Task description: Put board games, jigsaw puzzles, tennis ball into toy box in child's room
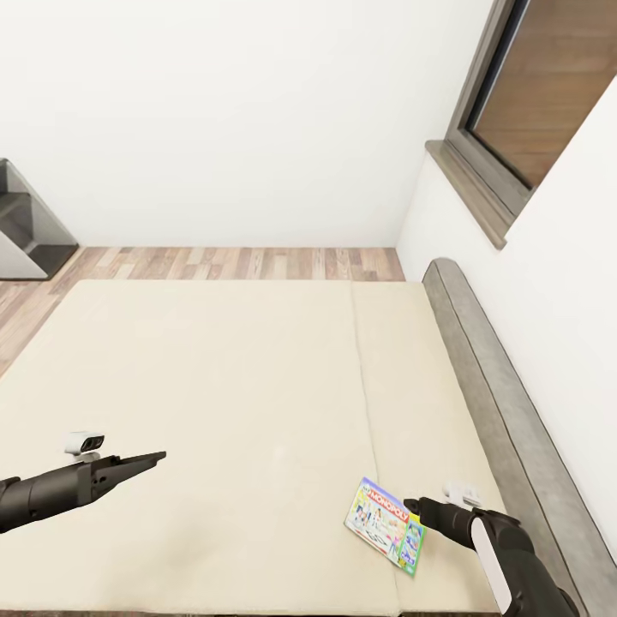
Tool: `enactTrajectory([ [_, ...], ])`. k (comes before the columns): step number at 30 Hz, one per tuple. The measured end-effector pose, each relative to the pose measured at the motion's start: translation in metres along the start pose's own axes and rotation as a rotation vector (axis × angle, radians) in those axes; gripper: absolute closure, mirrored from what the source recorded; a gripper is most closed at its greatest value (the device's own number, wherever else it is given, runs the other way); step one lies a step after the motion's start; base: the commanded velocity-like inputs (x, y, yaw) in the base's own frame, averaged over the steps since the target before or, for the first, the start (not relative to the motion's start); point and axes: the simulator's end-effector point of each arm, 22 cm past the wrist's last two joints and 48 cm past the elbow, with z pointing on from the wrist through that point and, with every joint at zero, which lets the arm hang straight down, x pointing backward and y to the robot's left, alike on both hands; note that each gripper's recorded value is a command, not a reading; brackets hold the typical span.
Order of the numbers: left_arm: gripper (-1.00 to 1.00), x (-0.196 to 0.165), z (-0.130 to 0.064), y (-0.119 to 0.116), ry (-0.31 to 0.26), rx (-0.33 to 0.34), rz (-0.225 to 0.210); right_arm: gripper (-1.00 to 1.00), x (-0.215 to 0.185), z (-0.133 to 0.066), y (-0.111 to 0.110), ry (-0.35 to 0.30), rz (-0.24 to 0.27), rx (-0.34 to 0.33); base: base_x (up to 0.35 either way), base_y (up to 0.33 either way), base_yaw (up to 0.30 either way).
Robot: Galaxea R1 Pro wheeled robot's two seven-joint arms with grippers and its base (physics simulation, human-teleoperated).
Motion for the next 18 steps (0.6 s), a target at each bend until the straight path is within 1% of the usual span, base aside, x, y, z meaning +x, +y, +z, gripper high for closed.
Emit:
enactTrajectory([
  [7, -1.00, 0.002, 0.001, 0.004, 0.004, -0.002, -0.010, -1.00, 0.004, 0.003, -0.001, 0.011, 0.007, 0.000, 0.000, 0.000, 0.000],
  [9, -1.00, 0.003, 0.001, 0.006, 0.005, -0.003, -0.013, -1.00, 0.005, 0.004, 0.000, 0.013, 0.018, -0.008, 0.000, 0.000, 0.000],
  [14, -1.00, 0.005, 0.002, 0.009, 0.008, -0.006, -0.021, -1.00, 0.006, 0.006, 0.006, 0.012, 0.064, -0.043, 0.000, 0.000, 0.000],
  [18, -1.00, 0.006, 0.003, 0.011, 0.010, -0.007, -0.026, -1.00, 0.007, 0.008, 0.007, 0.014, 0.079, -0.053, 0.000, 0.000, 0.000],
])
